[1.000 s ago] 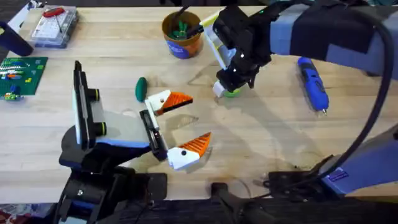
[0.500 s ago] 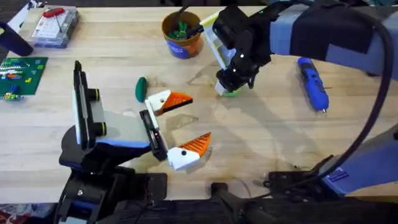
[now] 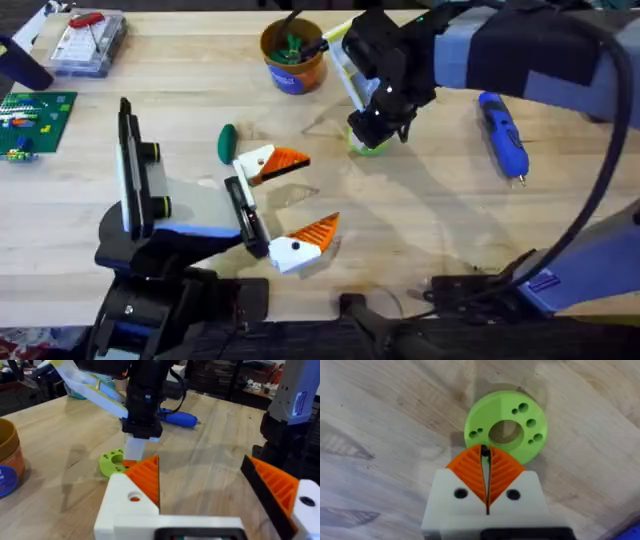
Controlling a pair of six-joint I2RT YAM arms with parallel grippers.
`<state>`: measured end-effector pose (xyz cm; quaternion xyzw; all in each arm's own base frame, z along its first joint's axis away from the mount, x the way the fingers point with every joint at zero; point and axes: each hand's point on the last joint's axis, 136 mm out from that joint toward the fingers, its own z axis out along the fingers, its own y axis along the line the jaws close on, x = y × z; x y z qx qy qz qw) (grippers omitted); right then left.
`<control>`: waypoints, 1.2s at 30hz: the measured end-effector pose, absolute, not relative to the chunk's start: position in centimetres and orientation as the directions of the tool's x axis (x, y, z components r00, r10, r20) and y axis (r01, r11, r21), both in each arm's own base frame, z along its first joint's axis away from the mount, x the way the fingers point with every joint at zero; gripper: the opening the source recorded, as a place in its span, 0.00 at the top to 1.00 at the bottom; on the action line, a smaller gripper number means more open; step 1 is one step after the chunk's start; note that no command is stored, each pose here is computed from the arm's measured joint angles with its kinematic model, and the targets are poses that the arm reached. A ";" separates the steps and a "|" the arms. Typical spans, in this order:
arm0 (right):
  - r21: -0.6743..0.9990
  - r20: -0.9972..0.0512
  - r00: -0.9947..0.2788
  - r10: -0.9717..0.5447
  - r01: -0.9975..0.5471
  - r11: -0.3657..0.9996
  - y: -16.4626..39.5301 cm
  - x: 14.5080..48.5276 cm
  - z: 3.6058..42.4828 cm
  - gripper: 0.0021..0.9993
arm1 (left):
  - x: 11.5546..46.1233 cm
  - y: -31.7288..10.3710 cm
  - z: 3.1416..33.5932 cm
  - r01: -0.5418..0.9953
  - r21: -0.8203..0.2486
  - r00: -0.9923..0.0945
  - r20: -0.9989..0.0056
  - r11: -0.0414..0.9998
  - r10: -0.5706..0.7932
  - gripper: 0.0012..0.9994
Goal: Pick up the gripper from the table and insert it into the empty holder that is missing its gripper. Then pick up a screw, insert it into the mounting hole, and use the screwdriver to tighten it. Finally, clean up the table by picking up the vegetable and placing it into the bucket.
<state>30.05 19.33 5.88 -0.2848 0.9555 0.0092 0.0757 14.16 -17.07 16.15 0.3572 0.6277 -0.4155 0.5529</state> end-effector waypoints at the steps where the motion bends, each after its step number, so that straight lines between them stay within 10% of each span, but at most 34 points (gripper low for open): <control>1: -0.026 -0.150 -0.826 -0.543 -0.546 0.838 19.3 30.0 5.9 1.00 | 14.2 -17.1 16.2 0.908 -0.127 -0.133 -0.991 0.399 -0.011 0.01; 36: -0.020 -0.246 -0.803 -0.543 -0.556 0.831 20.9 30.1 11.8 1.00 | 14.2 -17.1 16.2 0.908 -0.127 -0.134 -0.991 0.399 -0.011 0.01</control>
